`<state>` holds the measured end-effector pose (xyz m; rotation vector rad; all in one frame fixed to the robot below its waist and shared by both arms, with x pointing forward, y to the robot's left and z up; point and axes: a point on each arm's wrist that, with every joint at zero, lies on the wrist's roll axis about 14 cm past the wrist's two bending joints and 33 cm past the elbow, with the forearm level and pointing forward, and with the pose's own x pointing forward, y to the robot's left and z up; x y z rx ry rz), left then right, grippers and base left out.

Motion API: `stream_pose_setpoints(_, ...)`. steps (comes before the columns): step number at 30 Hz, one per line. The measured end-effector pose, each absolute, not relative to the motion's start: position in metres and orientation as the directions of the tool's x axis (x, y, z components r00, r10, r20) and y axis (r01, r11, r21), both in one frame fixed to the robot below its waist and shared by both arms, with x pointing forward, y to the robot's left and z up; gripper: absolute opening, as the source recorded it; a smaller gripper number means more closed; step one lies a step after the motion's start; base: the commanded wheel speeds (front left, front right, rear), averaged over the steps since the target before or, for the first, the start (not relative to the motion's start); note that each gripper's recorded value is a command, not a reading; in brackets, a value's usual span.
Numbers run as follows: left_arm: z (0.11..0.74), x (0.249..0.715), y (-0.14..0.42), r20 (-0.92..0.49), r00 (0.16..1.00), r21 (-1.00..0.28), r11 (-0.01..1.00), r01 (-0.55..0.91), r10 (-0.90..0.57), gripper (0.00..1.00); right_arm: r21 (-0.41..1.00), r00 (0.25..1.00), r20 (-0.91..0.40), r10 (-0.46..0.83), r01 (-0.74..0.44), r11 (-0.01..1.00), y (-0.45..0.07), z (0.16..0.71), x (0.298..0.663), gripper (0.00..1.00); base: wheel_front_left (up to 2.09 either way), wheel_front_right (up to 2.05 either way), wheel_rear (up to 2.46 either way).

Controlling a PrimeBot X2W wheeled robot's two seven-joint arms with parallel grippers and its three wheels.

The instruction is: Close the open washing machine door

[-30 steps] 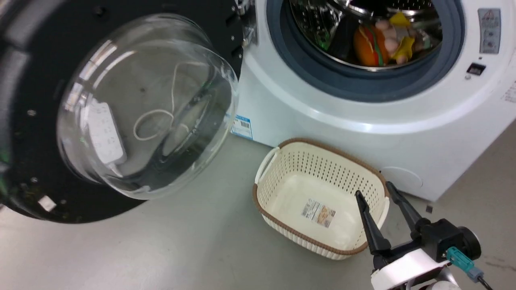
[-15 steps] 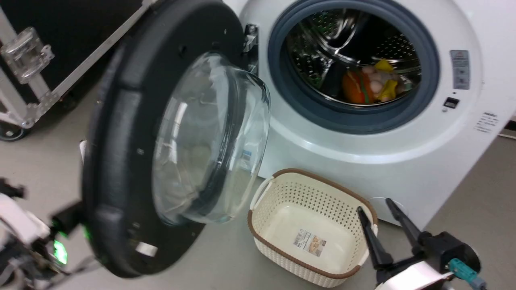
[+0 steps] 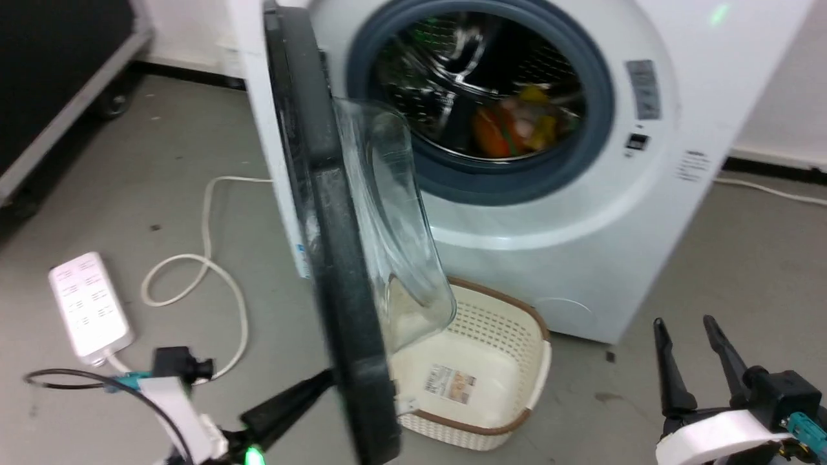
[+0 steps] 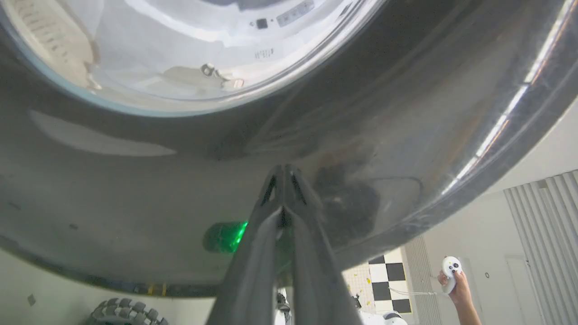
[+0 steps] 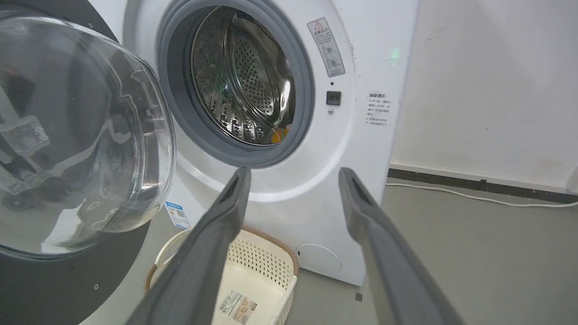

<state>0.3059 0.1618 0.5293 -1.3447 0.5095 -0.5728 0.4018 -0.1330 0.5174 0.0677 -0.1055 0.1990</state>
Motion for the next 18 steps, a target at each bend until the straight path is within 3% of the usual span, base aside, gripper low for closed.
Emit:
stream_pose_setpoints(8, 0.532, 0.341, 0.074, 0.078, 0.666, -0.996, -0.031, 0.082, -0.742, 0.0, 0.051, 0.994, 0.099, 0.049, -0.054, 0.997, -0.185, 0.513, 0.395, 1.0, 0.0, 0.0, 0.0)
stream_pose_setpoints(13, 0.539, 0.369, 0.019, 0.111, 0.583, -0.993, -0.067, 0.096, -0.805, 0.0, 0.045, 0.995, 0.079, -0.057, 0.054, 0.998, -0.222, 0.507, 0.386, 1.0, 0.0, 0.0, 0.0)
stream_pose_setpoints(16, 0.539, 0.392, -0.007, 0.118, 0.572, -0.993, -0.082, 0.089, -0.811, 0.0, 0.046, 0.991, 0.063, -0.115, 0.112, 0.993, -0.241, 0.502, 0.379, 1.0, 0.0, 0.0, 0.0)
stream_pose_setpoints(18, 0.532, 0.432, -0.037, 0.116, 0.61, -0.993, -0.1, 0.06, -0.784, 0.0, 0.055, 0.977, 0.035, -0.21, 0.208, 0.977, -0.271, 0.495, 0.362, 1.0, 0.0, 0.0, 0.0)
